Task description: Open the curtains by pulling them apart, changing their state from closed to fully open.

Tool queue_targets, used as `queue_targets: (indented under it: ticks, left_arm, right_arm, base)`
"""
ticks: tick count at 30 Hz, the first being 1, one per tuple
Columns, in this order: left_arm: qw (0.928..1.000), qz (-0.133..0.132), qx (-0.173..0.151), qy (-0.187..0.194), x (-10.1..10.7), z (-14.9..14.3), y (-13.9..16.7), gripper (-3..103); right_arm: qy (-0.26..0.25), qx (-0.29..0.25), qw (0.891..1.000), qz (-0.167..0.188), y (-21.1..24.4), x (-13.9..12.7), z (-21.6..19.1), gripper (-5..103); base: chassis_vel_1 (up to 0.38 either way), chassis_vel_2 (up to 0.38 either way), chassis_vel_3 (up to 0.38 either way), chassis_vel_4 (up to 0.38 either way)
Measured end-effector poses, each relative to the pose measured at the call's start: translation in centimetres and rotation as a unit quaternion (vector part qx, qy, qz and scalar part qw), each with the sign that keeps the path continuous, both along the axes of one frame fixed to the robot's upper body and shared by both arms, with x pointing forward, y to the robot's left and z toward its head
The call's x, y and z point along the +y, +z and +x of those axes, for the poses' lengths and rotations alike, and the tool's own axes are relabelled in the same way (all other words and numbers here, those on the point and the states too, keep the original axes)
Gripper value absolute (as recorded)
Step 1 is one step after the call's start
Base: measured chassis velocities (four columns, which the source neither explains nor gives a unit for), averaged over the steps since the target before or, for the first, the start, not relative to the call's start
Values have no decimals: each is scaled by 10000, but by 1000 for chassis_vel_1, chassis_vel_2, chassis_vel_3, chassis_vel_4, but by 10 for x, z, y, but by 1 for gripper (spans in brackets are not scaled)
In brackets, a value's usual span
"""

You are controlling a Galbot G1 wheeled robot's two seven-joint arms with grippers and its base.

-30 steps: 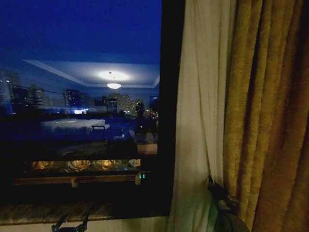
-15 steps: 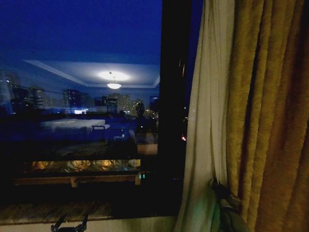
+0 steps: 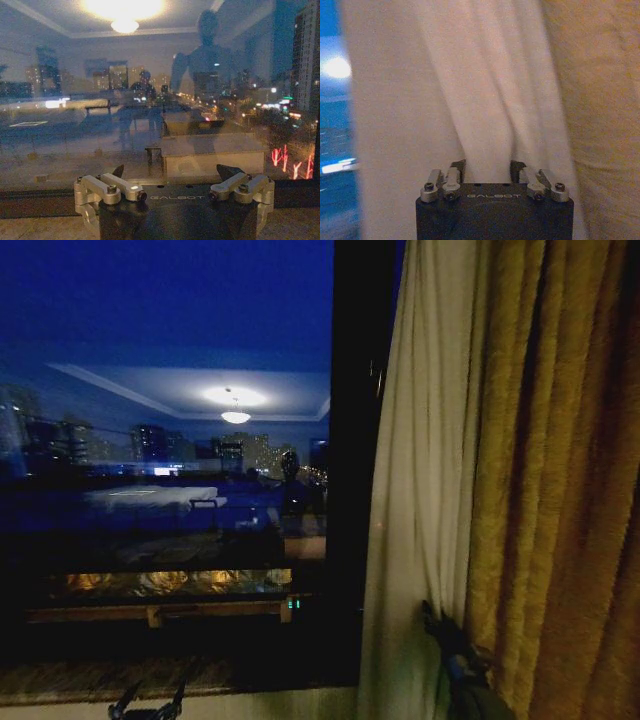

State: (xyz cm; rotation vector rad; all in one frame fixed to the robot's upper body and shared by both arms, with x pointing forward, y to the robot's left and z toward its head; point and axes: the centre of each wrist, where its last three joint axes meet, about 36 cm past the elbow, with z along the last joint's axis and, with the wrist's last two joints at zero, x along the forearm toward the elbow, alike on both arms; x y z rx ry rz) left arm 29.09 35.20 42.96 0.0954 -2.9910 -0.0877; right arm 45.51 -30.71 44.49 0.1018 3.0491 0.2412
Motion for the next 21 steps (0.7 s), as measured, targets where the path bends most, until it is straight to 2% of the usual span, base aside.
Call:
queue_targets:
  ticks: [3,4,6,11,12,13,18,21]
  left_arm:
    - [10000,-3,23,26,1,0,-2,100]
    - [10000,-3,23,26,1,0,-2,100]
    - [10000,-13,40,42,2,0,-3,100]
    - [10000,-32,44,69,2,0,-4,100]
    - [9999,-44,49,79,2,0,-5,100]
    - [9999,-53,51,82,2,1,-5,100]
    - [9999,-92,30,74,2,2,-5,100]
    - [9999,-119,14,71,3,2,-4,100]
  right_arm:
    - [368,7,9993,-57,11,22,-20,60]
    - [368,7,9993,-57,11,22,-20,60]
    - [621,51,9980,-86,15,39,-38,71]
    - [780,155,9966,-207,13,52,-61,82]
    - [849,230,9958,-271,10,57,-71,92]
    - [899,302,9949,-332,6,61,-78,96]
    - [966,362,9927,-631,-9,73,-93,100]
    - [936,327,9926,-695,-13,76,-95,100]
  base:
    - [0,0,0,0]
    - [0,0,0,0]
    - [0,0,0,0]
    - [0,0,0,0]
    - [0,0,0,0]
    - [0,0,0,0]
    - [0,0,0,0]
    - [0,0,0,0]
